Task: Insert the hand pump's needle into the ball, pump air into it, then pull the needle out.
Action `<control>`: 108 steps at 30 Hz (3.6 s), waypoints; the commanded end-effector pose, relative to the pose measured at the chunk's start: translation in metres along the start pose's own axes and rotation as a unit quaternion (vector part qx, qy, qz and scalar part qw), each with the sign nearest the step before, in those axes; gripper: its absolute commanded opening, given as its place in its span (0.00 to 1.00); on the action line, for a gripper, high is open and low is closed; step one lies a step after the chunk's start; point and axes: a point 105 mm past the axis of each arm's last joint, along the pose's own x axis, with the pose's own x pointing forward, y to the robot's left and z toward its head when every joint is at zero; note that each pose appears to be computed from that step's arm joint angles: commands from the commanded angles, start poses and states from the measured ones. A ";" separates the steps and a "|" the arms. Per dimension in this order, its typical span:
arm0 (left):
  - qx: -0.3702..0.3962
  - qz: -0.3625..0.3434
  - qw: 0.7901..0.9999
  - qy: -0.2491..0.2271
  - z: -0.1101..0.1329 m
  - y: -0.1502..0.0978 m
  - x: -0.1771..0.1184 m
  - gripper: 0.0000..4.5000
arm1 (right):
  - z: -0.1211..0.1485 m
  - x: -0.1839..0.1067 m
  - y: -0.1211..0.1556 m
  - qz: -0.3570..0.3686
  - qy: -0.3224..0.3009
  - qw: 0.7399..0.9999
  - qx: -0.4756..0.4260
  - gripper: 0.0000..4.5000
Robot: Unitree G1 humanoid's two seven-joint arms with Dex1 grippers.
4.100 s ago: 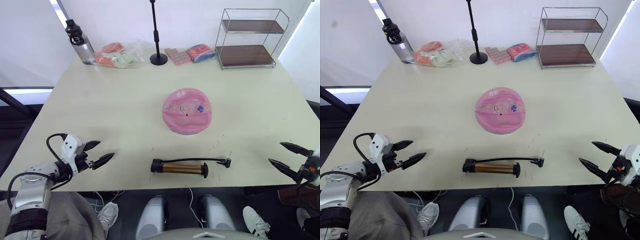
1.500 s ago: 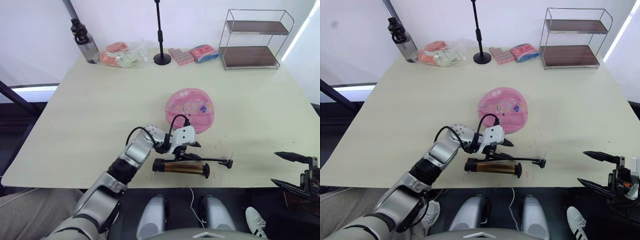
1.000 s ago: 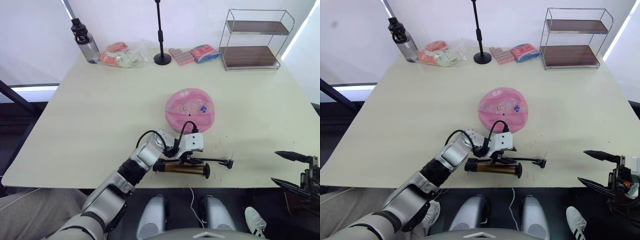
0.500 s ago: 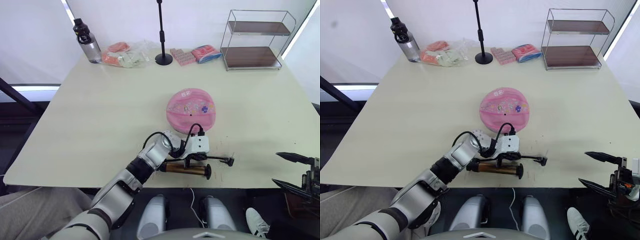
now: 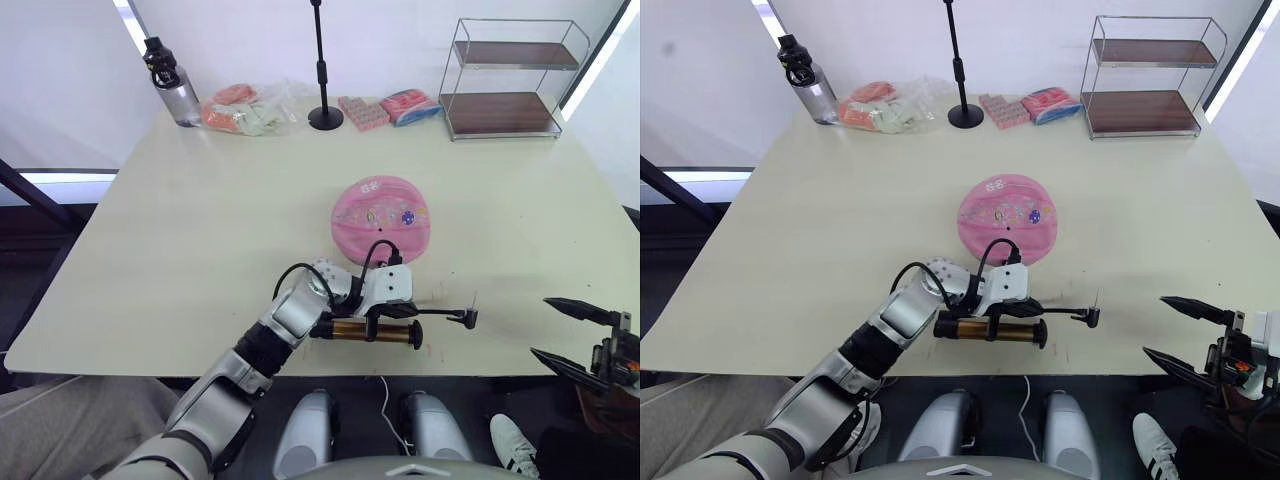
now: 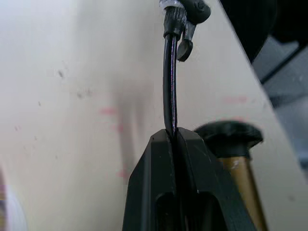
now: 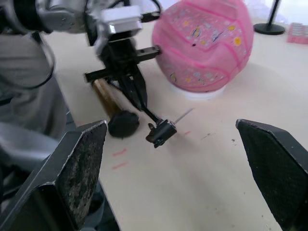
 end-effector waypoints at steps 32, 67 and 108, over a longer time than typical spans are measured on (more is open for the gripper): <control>-0.081 0.074 0.978 -0.175 0.033 0.004 -0.012 0.01 | 0.026 0.088 0.007 -0.193 -0.108 0.935 0.276 1.00; -0.092 0.062 0.978 -0.179 0.030 0.004 -0.019 0.24 | 0.026 0.086 0.006 -0.178 -0.107 0.946 0.250 0.07; -0.037 0.298 0.946 -0.119 0.022 0.120 -0.152 0.97 | 0.086 0.062 -0.017 -0.019 0.085 0.995 -0.049 0.07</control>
